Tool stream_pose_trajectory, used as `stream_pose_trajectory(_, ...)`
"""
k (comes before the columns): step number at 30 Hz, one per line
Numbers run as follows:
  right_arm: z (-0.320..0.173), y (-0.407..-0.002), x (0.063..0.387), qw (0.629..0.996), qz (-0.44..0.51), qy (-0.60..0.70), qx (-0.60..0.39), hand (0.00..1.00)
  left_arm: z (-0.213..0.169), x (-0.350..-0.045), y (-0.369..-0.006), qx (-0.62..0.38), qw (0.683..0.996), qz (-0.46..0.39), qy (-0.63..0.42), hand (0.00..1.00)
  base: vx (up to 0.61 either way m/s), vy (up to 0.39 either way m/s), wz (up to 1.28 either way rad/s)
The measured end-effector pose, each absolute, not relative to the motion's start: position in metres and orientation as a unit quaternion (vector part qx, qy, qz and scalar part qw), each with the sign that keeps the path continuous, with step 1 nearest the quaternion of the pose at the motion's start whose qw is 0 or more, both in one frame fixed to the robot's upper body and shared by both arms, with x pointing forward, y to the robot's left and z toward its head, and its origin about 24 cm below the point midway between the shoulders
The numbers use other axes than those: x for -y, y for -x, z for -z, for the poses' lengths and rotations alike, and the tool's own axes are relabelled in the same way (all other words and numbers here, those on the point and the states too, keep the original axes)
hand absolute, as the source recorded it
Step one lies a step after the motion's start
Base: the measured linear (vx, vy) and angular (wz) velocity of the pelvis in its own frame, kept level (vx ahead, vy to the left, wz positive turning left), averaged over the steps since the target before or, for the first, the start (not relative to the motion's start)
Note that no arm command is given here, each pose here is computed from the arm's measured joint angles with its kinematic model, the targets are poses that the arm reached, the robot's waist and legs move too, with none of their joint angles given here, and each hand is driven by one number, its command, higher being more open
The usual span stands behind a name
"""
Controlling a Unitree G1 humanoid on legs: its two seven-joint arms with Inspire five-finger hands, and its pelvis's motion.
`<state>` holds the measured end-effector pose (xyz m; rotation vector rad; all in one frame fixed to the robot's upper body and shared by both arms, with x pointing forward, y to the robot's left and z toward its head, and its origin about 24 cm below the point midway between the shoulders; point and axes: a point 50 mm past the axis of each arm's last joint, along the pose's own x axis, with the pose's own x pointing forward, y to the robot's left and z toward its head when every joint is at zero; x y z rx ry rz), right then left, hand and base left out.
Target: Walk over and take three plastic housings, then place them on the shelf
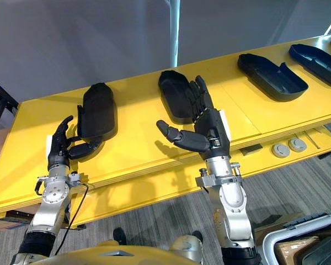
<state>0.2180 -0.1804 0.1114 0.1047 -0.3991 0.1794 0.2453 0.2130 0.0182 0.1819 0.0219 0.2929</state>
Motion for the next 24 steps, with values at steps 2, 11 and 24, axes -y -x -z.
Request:
stream_pose_trajectory(2, -0.111, -0.218, 0.18, 0.975, -0.09, -0.052, 0.198, 1.0, -0.019, -0.212, -0.247, -0.006, 0.987, -0.135, -0.091, 1.0, -0.01, -0.001, -0.04)
stream_pose_trajectory(11, -0.111, -0.217, 0.179, 0.974, -0.1, -0.05, 0.197, 1.0, -0.024, -0.193, -0.249, 0.007, 1.0, -0.015, -0.022, 1.0, -0.01, -0.001, 0.0)
stream_pose_trajectory(24, -0.108, -0.215, 0.18, 0.975, -0.098, -0.052, 0.191, 1.0, -0.054, -0.203, -0.21, 0.062, 0.997, 0.025, -0.031, 1.0, 0.02, -0.006, 0.01)
